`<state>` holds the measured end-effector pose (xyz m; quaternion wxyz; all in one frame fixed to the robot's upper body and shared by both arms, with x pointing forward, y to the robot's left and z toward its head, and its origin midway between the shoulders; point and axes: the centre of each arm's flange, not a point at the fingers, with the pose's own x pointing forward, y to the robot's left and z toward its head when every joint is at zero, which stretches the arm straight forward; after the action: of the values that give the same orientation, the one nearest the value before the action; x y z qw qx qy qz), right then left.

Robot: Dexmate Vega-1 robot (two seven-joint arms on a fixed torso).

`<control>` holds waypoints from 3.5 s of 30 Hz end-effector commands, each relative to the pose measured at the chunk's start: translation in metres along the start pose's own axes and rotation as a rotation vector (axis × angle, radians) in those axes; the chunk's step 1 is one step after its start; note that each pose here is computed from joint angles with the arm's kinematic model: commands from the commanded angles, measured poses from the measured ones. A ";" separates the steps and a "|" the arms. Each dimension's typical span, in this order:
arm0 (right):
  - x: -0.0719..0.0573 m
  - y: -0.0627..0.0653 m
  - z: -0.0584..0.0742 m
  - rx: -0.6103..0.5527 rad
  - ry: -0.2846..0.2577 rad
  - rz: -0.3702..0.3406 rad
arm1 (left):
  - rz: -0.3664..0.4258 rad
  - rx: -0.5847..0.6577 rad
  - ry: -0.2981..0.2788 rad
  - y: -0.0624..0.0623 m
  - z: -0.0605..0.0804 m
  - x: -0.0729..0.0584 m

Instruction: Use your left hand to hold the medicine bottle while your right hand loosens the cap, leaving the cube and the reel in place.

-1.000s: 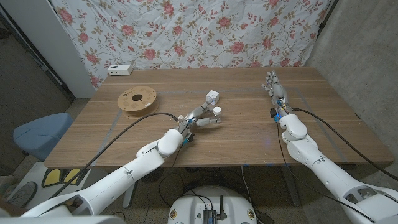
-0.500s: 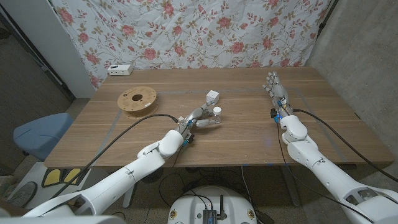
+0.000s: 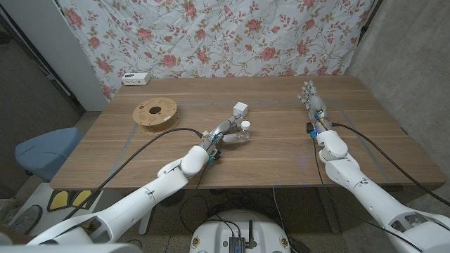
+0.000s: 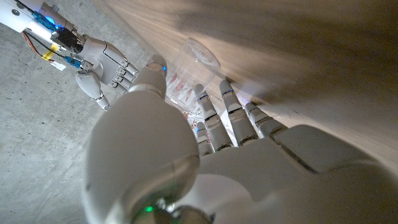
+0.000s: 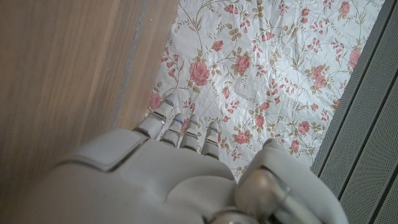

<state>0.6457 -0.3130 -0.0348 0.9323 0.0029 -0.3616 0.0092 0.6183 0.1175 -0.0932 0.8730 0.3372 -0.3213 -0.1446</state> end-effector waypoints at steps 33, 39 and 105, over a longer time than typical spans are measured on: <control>-0.001 0.001 -0.004 0.004 -0.003 -0.020 | 0.086 0.018 0.000 0.002 0.004 -0.003; 0.001 0.001 -0.001 -0.002 0.000 -0.005 | 0.091 0.022 -0.017 0.005 0.008 -0.001; -0.004 0.009 0.072 -0.363 0.083 0.220 | 0.052 0.016 -0.071 0.004 0.053 0.043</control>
<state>0.6067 -0.3067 0.0051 0.9309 -0.1595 -0.3250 0.0483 0.6121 0.0809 -0.0447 0.8627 0.3298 -0.3629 -0.1238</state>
